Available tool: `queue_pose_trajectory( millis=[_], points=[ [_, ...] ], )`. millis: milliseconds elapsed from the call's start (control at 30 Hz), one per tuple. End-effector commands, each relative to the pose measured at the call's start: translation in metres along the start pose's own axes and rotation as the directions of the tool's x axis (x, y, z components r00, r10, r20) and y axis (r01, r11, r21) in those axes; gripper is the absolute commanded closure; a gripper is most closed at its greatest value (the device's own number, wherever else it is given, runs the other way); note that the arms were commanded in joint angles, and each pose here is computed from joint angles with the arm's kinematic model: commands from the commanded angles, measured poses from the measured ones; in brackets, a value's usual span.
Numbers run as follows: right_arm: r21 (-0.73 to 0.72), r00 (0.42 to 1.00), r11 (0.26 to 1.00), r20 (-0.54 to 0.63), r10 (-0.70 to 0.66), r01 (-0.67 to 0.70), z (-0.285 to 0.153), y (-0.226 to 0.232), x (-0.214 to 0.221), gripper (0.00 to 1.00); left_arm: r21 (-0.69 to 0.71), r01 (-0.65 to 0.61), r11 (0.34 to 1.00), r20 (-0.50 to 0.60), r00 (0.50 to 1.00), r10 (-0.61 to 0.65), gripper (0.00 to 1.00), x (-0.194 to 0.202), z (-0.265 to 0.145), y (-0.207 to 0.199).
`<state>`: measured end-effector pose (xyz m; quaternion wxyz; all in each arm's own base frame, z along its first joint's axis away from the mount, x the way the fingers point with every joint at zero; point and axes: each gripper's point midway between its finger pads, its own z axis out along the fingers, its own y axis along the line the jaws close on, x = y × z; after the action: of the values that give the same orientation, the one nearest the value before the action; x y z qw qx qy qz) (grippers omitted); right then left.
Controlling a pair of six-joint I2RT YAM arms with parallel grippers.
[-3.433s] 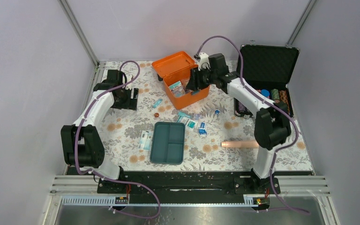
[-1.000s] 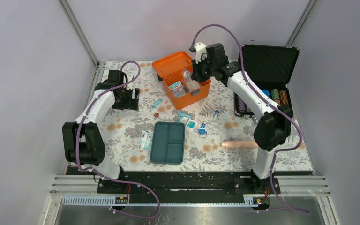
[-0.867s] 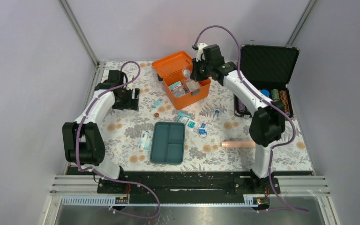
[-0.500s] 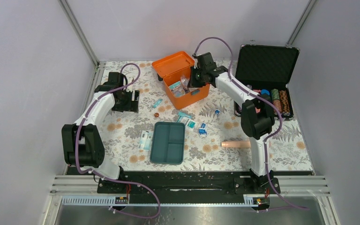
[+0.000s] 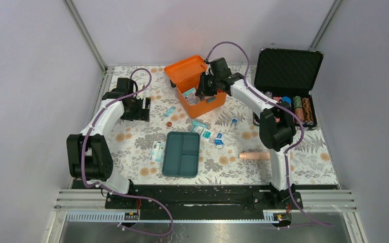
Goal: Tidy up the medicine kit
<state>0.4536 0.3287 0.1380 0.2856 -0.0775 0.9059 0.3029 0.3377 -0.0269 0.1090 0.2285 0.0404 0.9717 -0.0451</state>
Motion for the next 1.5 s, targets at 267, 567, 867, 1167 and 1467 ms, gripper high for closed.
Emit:
queue_pose_trajectory(
  millis=[267,567,867,1167,1467],
  points=[
    [-0.29,0.976,0.932,0.055,-0.212,0.219,-0.062,0.049,-0.003,0.5,0.009,0.008,1.0,0.057,0.998,-0.008,0.23,-0.016,-0.004,0.0],
    [-0.32,0.881,0.829,0.05,-0.47,0.46,-0.088,0.034,0.031,0.45,0.025,0.022,0.999,0.045,0.999,-0.023,0.23,-0.018,0.001,-0.003],
    [-0.268,0.78,0.754,-0.012,-0.625,0.6,-0.111,0.006,0.066,0.44,0.058,0.065,0.996,0.03,0.997,-0.067,0.23,-0.02,0.005,-0.01],
    [-0.238,0.694,0.712,-0.17,-0.7,0.661,-0.121,-0.043,0.126,0.42,0.087,0.095,0.992,0.003,0.995,-0.096,0.23,-0.02,0.014,-0.016],
    [-0.073,0.81,0.86,-0.304,-0.502,0.505,-0.105,-0.081,0.161,0.38,0.088,0.094,0.992,0.01,0.995,-0.095,0.23,-0.028,0.014,-0.017]
  ],
)
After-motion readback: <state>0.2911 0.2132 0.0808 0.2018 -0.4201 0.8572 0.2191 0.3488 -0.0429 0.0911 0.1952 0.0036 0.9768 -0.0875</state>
